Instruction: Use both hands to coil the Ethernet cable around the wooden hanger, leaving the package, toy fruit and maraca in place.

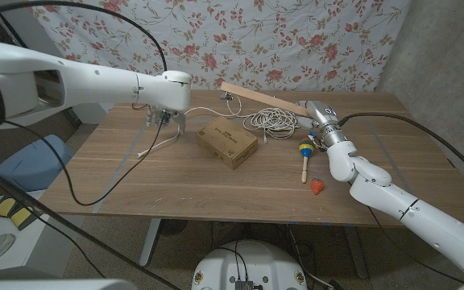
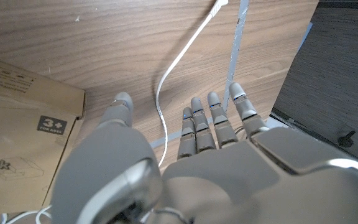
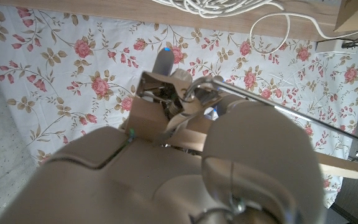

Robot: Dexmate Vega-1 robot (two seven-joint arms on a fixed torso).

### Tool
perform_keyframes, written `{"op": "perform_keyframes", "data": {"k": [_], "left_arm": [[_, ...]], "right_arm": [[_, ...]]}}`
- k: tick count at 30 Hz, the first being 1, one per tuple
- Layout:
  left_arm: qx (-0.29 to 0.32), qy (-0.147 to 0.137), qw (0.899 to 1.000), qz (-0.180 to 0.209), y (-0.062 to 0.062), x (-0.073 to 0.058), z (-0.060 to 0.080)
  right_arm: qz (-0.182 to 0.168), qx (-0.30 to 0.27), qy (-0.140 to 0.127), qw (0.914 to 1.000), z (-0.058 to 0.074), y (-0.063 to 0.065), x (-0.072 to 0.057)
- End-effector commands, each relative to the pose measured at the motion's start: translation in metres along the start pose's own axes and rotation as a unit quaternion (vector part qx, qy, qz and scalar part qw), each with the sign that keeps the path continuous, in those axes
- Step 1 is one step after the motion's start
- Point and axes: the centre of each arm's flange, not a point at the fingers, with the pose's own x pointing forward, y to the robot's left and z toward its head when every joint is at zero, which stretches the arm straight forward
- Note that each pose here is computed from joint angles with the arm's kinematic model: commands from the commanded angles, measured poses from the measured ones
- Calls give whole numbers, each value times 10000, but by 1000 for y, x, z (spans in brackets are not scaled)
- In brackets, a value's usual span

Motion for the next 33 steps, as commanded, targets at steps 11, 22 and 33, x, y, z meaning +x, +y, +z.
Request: {"op": "perform_keyframes", "data": {"k": [11,22,33], "left_arm": [[1691,807,9801,-657,10,27,23],[2030,1101,9679,-991,-7,43,32],[1850,1019,9749,-698,-14,53,37]], "right_arm": [[-190,50,43,9998,0,-1,-4],[-200,52,21,9998,0,-1,-3],[-138,26,14,9999,-2,-2,-4]]}}
